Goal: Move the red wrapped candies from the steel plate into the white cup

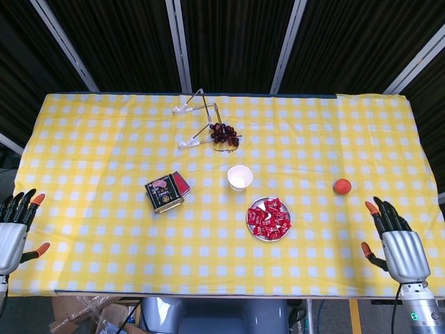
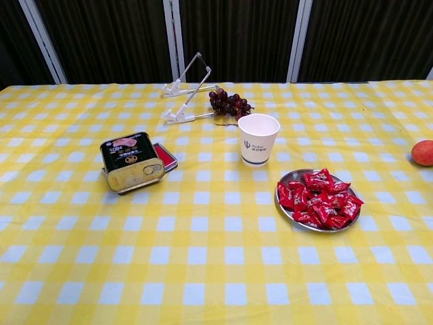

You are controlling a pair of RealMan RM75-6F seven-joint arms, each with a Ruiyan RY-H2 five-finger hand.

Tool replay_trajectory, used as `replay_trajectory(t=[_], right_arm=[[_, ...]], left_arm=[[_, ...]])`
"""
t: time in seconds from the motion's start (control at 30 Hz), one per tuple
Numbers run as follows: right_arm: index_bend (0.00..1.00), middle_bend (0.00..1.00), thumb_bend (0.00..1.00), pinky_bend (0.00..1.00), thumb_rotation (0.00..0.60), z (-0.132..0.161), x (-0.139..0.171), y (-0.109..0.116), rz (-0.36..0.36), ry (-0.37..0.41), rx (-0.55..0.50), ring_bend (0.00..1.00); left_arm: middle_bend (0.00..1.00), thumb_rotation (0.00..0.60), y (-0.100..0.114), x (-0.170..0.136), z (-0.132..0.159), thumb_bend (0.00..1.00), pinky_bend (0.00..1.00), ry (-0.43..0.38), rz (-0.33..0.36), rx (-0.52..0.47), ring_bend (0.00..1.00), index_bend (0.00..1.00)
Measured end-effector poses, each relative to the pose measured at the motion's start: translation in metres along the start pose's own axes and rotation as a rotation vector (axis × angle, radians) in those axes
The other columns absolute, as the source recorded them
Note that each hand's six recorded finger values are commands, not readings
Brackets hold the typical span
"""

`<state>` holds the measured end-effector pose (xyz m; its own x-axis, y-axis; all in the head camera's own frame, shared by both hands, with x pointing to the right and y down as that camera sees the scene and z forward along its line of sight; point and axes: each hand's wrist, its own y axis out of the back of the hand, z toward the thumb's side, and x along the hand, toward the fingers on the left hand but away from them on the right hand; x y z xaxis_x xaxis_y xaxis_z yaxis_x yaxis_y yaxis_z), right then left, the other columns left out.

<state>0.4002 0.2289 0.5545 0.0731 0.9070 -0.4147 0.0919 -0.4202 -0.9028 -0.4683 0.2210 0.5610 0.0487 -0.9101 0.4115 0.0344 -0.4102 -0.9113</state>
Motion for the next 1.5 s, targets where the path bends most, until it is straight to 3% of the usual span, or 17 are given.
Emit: replay_trajectory(t=[0.13,0.27,0.5,0.83,1.27,1.37,1.5], right_arm=[[0.00,0.19,0.39,0.81,0.600,0.019,-0.007,-0.004,0.037,0.040,0.009,0.59],[0.00,0.22,0.39,0.84,0.600,0.046,-0.017,-0.010,0.085,0.088,0.011,0.65],[0.00,0.22,0.39,0.84,0.600,0.099,-0.039,-0.025,0.160,0.165,0.015,0.67],[0.00,0.18,0.39,0.85,0.600,0.160,-0.068,-0.056,0.249,0.192,-0.005,0.69],[0.00,0.21,0.37,0.85,0.600,0.174,-0.083,-0.086,0.335,0.142,0.027,0.69],[0.00,0.30,0.37,0.86,0.600,0.180,-0.086,-0.087,0.333,0.145,0.014,0.70],[0.00,0.61,0.37,0.94,0.600,0.185,-0.091,-0.088,0.324,0.150,0.008,0.79]], left_arm=[[0.00,0.600,0.001,-0.001,0.002,0.04,0.00,-0.004,0.007,-0.005,0.00,0.00],[0.00,0.600,0.000,-0.001,0.003,0.04,0.00,-0.007,0.002,-0.005,0.00,0.00],[0.00,0.600,-0.002,-0.001,0.003,0.04,0.00,-0.007,-0.009,-0.004,0.00,0.00],[0.00,0.600,-0.003,-0.001,0.002,0.04,0.00,-0.002,-0.026,-0.019,0.00,0.00],[0.00,0.600,-0.005,0.000,0.001,0.04,0.00,-0.001,-0.053,-0.035,0.00,0.00],[0.00,0.600,-0.005,0.000,0.001,0.04,0.00,0.001,-0.056,-0.038,0.00,0.00],[0.00,0.600,-0.006,0.001,0.000,0.04,0.00,0.006,-0.061,-0.044,0.00,0.00]])
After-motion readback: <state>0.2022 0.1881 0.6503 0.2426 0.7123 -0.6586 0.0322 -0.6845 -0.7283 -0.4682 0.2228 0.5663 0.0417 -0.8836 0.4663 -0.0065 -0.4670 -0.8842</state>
